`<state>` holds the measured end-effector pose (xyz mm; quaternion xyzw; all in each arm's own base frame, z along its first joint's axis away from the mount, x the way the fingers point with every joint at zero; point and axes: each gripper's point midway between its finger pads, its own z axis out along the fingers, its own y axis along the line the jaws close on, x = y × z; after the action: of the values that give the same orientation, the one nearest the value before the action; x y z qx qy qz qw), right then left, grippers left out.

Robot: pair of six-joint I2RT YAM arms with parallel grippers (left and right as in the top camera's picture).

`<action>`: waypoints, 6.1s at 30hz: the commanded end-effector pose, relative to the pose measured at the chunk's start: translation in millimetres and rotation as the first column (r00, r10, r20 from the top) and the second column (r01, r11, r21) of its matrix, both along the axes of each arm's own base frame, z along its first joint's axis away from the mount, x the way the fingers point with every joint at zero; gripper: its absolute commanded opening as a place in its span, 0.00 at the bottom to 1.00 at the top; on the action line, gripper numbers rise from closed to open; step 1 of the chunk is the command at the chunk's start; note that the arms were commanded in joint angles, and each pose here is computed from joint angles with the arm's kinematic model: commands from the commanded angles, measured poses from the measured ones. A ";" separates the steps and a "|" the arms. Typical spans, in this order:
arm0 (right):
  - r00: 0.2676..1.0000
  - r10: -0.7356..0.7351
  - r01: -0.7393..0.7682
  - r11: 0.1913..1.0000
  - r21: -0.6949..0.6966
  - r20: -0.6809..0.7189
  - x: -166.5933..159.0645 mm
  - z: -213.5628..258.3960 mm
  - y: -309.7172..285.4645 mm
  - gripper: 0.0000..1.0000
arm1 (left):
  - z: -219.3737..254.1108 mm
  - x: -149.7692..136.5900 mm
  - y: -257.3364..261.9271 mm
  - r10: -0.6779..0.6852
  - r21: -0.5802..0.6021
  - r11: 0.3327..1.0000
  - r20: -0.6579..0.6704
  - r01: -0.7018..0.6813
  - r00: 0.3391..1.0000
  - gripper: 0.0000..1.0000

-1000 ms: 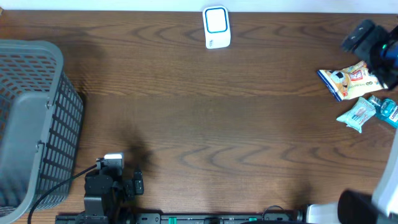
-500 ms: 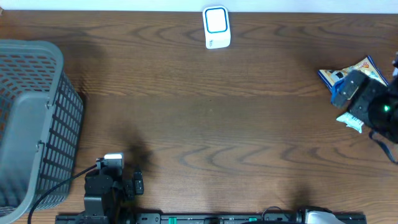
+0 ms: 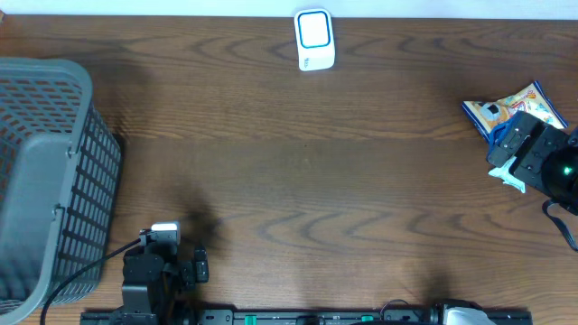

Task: Scan the item barcode

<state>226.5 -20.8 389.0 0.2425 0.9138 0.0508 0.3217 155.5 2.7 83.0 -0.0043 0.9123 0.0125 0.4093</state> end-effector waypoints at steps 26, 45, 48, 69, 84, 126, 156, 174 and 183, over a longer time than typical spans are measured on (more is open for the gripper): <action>0.919 0.026 -0.006 0.999 -0.051 0.392 -69.5 66.1 6.1 0.99 | -8.3 -6.6 -0.6 0.000 -0.008 1.000 -0.040 0.000 0.999 0.98; 0.704 0.057 -0.008 0.997 -0.073 0.708 -123.7 41.7 14.6 0.99 | -8.3 -6.6 -0.7 0.000 -0.008 1.000 -0.040 0.000 0.999 0.97; 0.675 0.068 -0.019 0.997 -0.076 0.735 -111.6 33.4 16.1 0.99 | -8.3 -6.6 -0.7 0.000 -0.008 1.000 -0.040 0.000 0.999 0.98; 0.437 0.161 -0.144 0.984 -0.108 0.885 -34.1 -67.8 36.1 0.99 | -8.3 -6.6 -0.7 0.000 -0.008 1.000 -0.040 0.000 0.999 0.98; 0.475 0.155 -0.142 0.985 -0.098 0.866 11.0 -157.6 31.9 0.99 | -8.3 -6.6 -0.7 0.000 -0.008 1.000 -0.040 0.000 0.999 0.98; 0.635 0.282 -0.173 0.959 -0.224 0.719 18.9 -229.6 33.4 0.99 | -8.3 -6.6 -0.7 0.000 -0.008 1.000 -0.040 0.000 0.999 0.98; 0.641 0.282 -0.175 0.959 -0.222 0.714 19.3 -231.6 33.4 0.99 | -6.8 -5.4 -3.9 -0.014 -0.021 1.000 -0.030 0.013 0.999 0.98; 0.641 0.282 -0.175 0.959 -0.222 0.714 19.3 -231.6 33.4 0.99 | 74.6 60.4 -23.2 -0.074 -0.066 0.991 0.425 0.113 0.902 0.98; 0.641 0.282 -0.176 0.959 -0.222 0.714 19.3 -231.6 33.5 0.99 | 66.6 83.1 -24.6 -0.071 -0.059 0.991 0.537 0.121 0.841 0.98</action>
<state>245.8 12.4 159.5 0.0670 0.7264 0.1302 0.6716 235.9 -20.7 158.7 0.0190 0.7627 -0.0459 0.6449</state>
